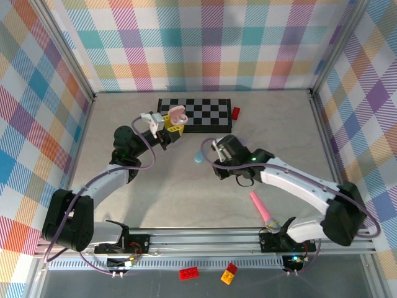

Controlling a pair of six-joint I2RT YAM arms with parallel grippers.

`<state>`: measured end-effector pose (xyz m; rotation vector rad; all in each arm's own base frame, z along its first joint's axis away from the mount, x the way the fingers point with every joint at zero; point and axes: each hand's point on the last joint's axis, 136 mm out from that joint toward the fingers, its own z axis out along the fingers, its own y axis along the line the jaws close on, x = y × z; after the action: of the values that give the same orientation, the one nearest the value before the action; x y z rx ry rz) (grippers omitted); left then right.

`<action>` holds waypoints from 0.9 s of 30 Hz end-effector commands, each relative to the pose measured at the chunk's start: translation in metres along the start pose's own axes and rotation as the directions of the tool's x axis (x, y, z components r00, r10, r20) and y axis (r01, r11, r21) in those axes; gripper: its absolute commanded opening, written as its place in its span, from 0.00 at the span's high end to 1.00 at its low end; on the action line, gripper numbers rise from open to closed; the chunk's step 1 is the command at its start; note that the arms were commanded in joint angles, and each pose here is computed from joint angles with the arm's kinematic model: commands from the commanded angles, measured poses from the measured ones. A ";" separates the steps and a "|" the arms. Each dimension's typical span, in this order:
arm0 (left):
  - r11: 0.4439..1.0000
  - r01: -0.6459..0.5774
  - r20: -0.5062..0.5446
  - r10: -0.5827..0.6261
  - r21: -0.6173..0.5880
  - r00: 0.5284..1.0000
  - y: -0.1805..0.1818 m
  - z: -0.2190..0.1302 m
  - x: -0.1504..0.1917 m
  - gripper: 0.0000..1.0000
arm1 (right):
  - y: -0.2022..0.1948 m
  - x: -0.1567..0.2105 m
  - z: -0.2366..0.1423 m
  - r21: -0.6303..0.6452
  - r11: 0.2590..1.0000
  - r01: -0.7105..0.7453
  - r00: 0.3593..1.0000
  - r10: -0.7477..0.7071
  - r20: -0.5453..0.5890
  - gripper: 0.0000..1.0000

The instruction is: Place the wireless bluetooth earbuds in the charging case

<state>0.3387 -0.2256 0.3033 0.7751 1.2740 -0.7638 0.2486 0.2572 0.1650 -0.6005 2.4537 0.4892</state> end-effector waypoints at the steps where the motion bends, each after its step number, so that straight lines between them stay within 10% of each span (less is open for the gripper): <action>1: 0.999 -0.053 0.015 0.053 -0.010 0.998 -0.005 0.010 0.005 0.65 | 0.028 -0.024 -0.025 -0.270 0.958 -0.097 0.990 0.122 0.076 0.82; 14: 0.990 -0.088 0.001 0.089 0.111 0.996 -0.054 0.053 0.026 0.65 | 0.046 -0.091 -0.099 -0.587 0.804 -0.094 0.940 0.266 0.213 0.82; 27: 0.972 -0.132 -0.011 0.137 0.196 0.990 -0.091 0.072 0.036 0.65 | 0.039 -0.111 -0.098 -0.567 0.819 -0.089 0.935 0.265 0.236 0.81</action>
<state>0.3057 -0.3284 0.2481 1.0005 1.2585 -0.8033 0.2637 0.2776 0.3018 -0.4528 2.1085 1.2863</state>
